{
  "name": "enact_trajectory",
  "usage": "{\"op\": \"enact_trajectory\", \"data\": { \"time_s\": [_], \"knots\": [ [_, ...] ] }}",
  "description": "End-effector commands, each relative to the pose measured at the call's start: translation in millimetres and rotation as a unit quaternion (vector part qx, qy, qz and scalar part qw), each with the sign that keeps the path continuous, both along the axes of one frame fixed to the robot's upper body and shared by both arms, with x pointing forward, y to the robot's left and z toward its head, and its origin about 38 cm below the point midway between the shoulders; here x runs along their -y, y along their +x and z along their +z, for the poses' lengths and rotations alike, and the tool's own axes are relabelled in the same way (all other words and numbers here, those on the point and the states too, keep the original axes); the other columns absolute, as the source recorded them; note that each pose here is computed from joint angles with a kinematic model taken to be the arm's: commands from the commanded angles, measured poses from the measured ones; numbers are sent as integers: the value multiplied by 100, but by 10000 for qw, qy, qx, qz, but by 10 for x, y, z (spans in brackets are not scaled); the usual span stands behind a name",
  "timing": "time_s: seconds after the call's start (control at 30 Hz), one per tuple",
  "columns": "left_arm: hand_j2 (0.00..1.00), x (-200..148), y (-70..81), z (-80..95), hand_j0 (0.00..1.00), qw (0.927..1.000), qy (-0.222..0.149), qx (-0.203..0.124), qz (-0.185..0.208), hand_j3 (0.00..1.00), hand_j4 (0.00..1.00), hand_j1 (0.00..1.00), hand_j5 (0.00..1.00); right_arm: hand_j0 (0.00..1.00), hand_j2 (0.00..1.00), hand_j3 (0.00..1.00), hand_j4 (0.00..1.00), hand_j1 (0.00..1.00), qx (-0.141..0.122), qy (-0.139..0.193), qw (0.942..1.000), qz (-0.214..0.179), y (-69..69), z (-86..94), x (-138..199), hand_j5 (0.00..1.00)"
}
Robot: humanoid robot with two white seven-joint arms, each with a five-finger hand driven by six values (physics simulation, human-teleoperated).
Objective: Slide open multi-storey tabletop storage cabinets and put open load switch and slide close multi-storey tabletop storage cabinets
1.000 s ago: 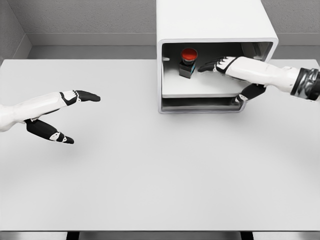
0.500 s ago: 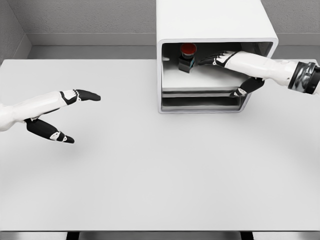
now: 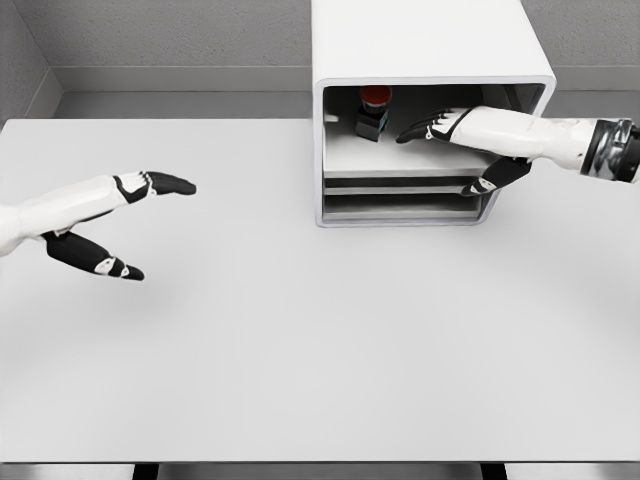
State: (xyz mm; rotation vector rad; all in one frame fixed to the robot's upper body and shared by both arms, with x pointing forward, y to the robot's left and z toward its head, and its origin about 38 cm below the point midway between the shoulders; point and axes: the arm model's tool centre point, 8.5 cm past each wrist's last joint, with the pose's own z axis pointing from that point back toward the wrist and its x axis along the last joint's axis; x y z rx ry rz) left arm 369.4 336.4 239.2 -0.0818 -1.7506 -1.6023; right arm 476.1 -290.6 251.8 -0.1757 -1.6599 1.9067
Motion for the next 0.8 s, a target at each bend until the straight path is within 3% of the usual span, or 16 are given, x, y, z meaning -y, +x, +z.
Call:
{"op": "enact_trajectory", "data": {
  "time_s": [0.0,0.2,0.43,0.63,0.77],
  "knots": [
    [100,33,-5,-92,100,9999,-27,-146,-40,100,100,100,100,93,93,93,93,93,3,300,9972,-680,181,-34,20,93],
    [100,37,-4,-93,100,9999,-41,-148,-43,100,100,100,100,92,92,92,92,92,125,356,9980,-504,95,94,-25,92],
    [100,37,-4,-94,100,9999,-34,-146,-43,100,100,100,100,91,91,91,91,91,290,482,9983,-181,-150,351,-46,91],
    [100,33,-5,-92,100,9999,-27,-146,-40,100,100,100,100,88,88,88,88,88,288,421,9986,172,-322,368,-190,88],
    [100,34,-3,-90,100,9999,-35,-139,-39,100,100,100,100,83,83,83,83,83,188,351,9989,255,-359,284,-233,83]
  ]
}}
